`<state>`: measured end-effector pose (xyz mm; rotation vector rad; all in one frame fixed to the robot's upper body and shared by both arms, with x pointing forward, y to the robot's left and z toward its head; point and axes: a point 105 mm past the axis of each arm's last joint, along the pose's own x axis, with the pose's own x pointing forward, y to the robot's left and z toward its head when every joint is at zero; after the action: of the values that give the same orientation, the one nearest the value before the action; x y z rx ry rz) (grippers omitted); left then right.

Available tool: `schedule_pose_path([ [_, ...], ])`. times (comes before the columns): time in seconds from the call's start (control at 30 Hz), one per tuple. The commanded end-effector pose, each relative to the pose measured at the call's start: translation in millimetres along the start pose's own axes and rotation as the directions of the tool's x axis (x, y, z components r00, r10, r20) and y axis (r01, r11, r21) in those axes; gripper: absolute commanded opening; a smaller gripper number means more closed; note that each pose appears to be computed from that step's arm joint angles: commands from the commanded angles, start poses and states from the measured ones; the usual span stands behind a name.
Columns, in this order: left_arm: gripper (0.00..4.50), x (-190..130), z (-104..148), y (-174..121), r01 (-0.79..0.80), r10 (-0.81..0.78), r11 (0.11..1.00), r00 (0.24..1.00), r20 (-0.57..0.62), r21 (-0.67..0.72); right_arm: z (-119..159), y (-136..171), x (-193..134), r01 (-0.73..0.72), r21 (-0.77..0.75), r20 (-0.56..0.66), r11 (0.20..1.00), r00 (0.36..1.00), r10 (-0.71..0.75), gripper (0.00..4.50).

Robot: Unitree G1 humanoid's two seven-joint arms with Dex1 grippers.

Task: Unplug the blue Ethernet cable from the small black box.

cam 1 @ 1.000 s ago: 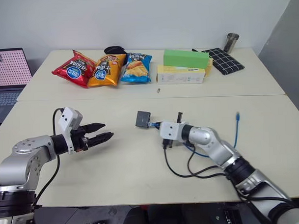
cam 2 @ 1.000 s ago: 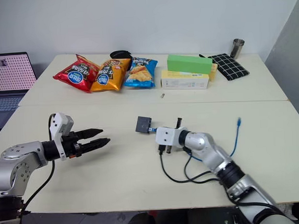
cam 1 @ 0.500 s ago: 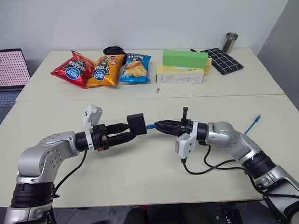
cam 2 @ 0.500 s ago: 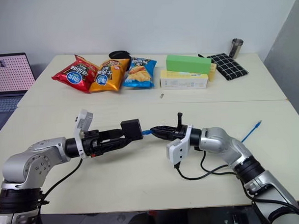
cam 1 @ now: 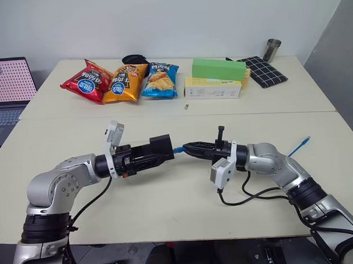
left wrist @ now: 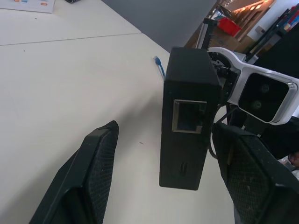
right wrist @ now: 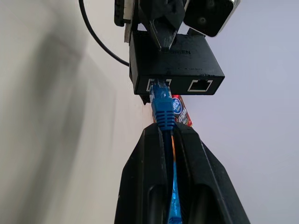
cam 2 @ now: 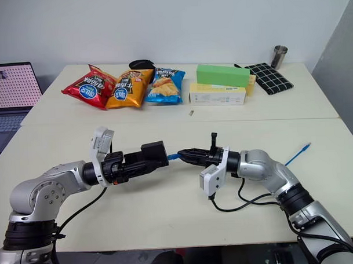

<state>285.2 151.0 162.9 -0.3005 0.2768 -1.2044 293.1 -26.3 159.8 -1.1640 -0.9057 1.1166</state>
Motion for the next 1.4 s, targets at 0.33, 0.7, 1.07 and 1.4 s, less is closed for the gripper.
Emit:
schedule_pose_path([
  [0.33,1.17,2.0,4.6,-5.3,0.026,-0.026,1.0,0.999,0.03,0.018,4.0,-10.3,-3.1,0.027,-0.057,0.016,0.998,1.0,-0.026,0.0],
  [0.7,0.8,4.6,0.9,-2.4,0.039,-0.038,0.997,0.999,-0.03,0.061,7.8,2.1,-12.0,-0.114,-0.028,0.016,0.993,0.993,0.114,1.67],
  [1.07,0.8,18.3,7.2,-9.4,0.15,-0.124,0.958,0.985,-0.117,0.244,33.8,-24.2,-25.4,-0.059,0.853,0.008,0.518,0.995,0.101,2.82],
  [1.4,0.8,26.0,11.9,-26.5,0.237,-0.196,0.919,0.968,-0.156,0.314,29.9,-14.2,-10.8,-0.05,0.975,0.018,0.215,0.989,0.147,2.82],
])
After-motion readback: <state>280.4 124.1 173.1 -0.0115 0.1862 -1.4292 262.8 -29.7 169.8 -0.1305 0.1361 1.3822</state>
